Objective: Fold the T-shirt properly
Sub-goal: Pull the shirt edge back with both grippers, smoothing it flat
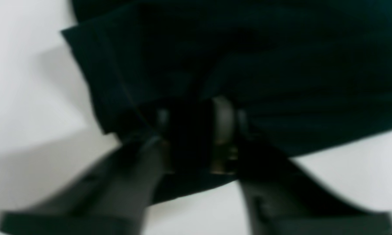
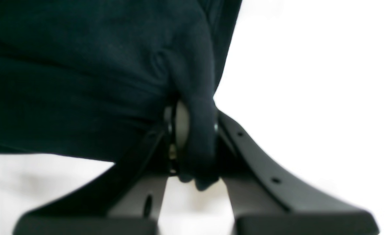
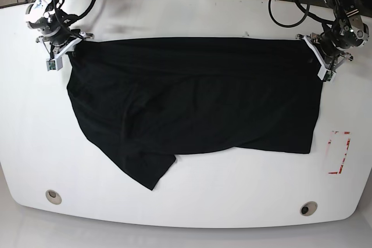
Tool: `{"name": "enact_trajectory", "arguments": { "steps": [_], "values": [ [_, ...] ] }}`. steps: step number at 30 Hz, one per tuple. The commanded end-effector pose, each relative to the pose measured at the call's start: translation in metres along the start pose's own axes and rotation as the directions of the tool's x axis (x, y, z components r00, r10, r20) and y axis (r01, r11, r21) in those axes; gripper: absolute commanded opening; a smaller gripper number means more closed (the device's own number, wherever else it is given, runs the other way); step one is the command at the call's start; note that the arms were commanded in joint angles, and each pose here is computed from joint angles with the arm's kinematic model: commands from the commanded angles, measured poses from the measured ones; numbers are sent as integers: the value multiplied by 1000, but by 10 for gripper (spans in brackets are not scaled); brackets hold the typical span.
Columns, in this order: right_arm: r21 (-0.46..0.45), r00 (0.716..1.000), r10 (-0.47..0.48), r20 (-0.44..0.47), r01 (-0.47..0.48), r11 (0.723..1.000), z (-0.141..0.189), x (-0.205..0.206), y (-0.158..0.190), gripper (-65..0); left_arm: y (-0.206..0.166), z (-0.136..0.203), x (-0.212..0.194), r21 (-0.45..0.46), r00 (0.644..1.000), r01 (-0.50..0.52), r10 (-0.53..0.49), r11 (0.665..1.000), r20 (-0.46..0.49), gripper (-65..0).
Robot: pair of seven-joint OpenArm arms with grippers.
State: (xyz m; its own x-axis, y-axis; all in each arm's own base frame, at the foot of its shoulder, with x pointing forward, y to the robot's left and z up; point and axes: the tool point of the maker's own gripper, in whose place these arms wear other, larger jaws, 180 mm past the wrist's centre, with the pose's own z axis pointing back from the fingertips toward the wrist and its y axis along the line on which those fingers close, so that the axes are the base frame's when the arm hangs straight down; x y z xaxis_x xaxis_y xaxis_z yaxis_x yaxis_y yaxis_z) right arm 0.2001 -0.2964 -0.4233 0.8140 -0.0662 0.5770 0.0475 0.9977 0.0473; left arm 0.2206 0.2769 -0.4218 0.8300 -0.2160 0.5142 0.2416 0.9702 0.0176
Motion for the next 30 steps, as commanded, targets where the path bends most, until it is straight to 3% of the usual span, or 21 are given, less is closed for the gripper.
{"name": "enact_trajectory", "arguments": {
  "steps": [1, 18, 26, 29, 30],
  "values": [
    [-60, 999, 40, -29, -42, 997, 13, -3, -13, -628, 8, 7, -28, 41, 992, 31, -26, 999, -122, -589],
    [-78, 990, 83, -113, -92, 993, 46, -49, -3, -628, 7, 47, -63, 92, 981, 92, -74, 992, -182, -589],
    [-84, 984, 97, -151, -110, 990, 58, -65, -2, -623, 12, 57, -81, 110, 975, 76, -51, 991, -215, -586],
    [-85, 984, 101, -146, -114, 990, 61, -64, 1, -598, 12, 57, -82, 110, 975, 76, -50, 991, -216, -572],
    [-85, 985, 100, -143, -113, 990, 61, -64, 3, -558, 12, 56, -80, 110, 976, 76, -52, 991, -214, -549]
  ]
}}
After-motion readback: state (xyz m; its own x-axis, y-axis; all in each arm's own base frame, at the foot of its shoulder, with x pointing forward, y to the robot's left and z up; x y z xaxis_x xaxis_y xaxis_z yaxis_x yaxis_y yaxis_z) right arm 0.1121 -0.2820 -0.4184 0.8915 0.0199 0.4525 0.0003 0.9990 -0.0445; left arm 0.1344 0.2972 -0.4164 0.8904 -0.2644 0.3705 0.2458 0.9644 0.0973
